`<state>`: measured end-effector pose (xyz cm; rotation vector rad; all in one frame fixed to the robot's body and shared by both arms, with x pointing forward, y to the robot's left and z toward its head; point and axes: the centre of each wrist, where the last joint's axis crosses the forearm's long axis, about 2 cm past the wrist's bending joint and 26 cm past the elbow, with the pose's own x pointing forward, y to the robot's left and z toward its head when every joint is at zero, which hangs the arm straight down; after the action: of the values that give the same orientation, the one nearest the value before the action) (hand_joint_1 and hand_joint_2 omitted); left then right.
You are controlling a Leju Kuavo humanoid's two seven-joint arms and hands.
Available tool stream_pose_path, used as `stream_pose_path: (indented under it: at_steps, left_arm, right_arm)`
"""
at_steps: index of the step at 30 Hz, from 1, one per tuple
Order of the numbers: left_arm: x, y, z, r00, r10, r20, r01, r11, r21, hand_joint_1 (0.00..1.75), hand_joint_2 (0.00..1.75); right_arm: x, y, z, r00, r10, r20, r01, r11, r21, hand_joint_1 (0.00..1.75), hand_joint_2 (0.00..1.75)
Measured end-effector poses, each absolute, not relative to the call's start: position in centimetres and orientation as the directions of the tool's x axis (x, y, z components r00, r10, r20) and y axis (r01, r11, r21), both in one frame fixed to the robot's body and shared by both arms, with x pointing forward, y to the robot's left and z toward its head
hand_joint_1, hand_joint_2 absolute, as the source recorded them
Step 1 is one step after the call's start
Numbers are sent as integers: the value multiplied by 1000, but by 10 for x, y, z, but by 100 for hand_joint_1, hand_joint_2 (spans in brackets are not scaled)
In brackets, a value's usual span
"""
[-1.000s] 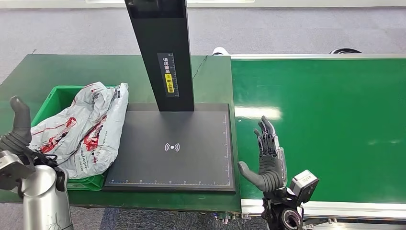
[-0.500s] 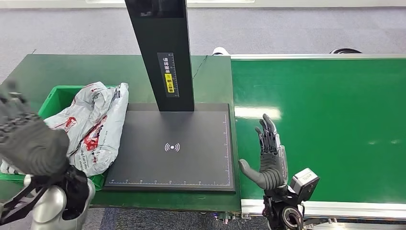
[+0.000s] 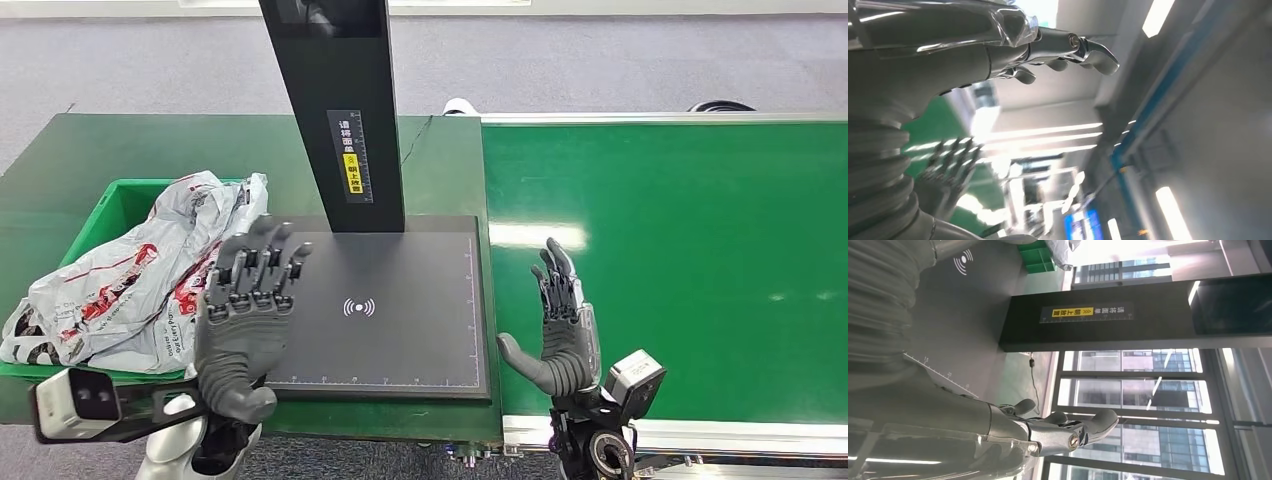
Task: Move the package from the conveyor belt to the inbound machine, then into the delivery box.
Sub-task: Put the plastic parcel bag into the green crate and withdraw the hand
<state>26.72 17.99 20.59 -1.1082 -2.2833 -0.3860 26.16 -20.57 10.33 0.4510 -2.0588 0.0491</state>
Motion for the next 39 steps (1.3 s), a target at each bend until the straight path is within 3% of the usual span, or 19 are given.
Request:
stream_pose_path:
  at_steps: [7,11,21,28,39]
  left_arm:
    - [275,170,156,-315,389,865,715,697,-53,0,175]
    - [277,166,128,-255,272,928,620,782,-59,0,175]
    - [274,163,104,-157,328,931,638,754,-158,0,175]
    - [274,169,96,-240,322,916,608,786,-117,0,175]
    - [269,162,94,-251,333,909,621,776,-113,0,175]
  right_arm:
    - [260,-206,102,-434,-263,861,-343,933,112,0,175]
    - [257,-205,99,-423,-224,878,-342,937,74,0,175]
    - [255,-197,97,-394,-158,905,-332,943,20,0,175]
    - [254,-189,96,-370,-103,923,-326,945,-25,0,175]
    - [255,-186,87,-135,-156,978,-376,922,96,0,175]
